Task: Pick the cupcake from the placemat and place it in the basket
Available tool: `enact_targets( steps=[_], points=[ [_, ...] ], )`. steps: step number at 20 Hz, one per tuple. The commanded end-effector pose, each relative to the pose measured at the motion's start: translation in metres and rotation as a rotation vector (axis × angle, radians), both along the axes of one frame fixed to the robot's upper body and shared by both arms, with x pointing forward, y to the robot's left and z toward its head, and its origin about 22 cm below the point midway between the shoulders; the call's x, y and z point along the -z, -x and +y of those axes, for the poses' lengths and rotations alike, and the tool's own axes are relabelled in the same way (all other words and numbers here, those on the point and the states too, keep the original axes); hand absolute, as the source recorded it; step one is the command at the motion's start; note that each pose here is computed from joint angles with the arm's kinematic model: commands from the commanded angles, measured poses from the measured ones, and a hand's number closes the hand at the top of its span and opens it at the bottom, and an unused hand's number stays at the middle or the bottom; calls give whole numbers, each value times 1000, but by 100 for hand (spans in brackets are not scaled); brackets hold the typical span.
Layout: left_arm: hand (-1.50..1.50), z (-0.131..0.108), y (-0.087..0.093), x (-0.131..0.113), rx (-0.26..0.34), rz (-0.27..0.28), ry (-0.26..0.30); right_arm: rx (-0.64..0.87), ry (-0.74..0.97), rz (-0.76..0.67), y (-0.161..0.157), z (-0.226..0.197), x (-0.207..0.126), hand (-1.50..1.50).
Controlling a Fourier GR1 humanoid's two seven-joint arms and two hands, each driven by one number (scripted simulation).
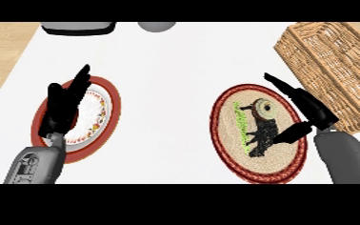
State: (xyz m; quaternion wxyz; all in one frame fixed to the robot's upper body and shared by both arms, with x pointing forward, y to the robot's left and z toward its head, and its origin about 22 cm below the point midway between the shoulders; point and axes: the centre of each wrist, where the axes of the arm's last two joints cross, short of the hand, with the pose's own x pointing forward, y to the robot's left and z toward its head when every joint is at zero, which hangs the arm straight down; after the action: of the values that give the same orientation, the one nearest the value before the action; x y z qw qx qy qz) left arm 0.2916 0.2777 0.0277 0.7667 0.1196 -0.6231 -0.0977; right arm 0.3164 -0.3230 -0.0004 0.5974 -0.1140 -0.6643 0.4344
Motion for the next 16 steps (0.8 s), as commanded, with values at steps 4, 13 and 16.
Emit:
enact_targets(
  steps=[4,13,16],
  points=[
    [0,10,6,-2,-1,9,-12,-3,-2,12,1,23,22,-150],
    [0,-1,-4,7,5,-14,4,-34,25,-6,-2,19,37,150],
    [0,2,3,14,-6,-4,6,-37,110,-99,-10,11,34,150]
  ],
)
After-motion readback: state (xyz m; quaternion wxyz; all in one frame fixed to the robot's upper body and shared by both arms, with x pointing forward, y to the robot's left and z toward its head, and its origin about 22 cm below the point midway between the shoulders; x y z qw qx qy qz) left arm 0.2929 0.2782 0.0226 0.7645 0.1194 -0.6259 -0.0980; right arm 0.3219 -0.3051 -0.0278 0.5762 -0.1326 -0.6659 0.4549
